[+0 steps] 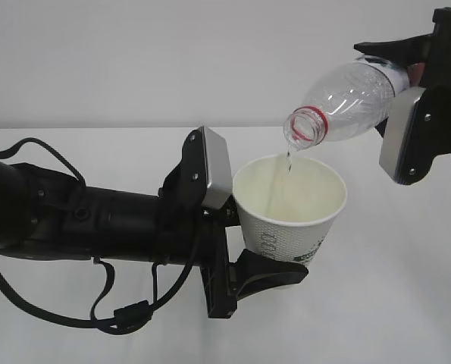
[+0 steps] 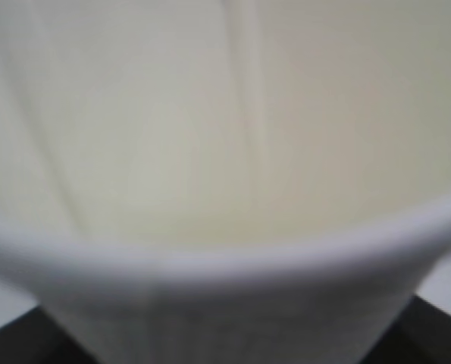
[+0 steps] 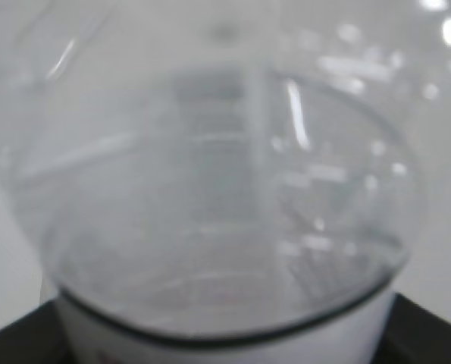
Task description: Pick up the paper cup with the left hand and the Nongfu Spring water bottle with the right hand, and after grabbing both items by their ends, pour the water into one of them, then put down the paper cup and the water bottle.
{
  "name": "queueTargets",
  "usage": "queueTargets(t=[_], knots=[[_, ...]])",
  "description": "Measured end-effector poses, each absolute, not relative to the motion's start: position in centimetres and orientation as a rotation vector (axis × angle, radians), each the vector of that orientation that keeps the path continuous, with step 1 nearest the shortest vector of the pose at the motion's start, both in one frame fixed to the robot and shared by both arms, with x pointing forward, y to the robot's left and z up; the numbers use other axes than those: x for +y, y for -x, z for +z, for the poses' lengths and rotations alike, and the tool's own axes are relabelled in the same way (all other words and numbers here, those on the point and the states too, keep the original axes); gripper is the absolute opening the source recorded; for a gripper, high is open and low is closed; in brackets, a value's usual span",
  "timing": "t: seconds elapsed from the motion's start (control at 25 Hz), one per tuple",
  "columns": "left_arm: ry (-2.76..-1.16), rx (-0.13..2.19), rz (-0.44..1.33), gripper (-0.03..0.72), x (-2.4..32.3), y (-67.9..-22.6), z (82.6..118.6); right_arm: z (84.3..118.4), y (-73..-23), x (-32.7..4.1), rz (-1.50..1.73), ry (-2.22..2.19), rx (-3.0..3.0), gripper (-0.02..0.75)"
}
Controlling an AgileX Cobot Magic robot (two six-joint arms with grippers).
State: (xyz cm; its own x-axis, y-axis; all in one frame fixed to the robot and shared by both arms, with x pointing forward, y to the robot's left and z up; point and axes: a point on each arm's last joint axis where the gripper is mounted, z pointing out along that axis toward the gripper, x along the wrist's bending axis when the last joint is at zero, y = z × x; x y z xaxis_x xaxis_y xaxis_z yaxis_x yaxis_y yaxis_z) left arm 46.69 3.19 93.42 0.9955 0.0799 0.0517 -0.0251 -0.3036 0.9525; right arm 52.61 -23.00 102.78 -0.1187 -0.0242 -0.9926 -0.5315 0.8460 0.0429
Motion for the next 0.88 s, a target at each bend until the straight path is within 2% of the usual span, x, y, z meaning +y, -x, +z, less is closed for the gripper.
queueTargets(t=[0.88], knots=[[-1.877, 0.040, 0.104, 0.536, 3.19, -46.69, 93.42, 102.79, -52.61, -23.00, 0.450, 0.446, 1.644, 0.478]])
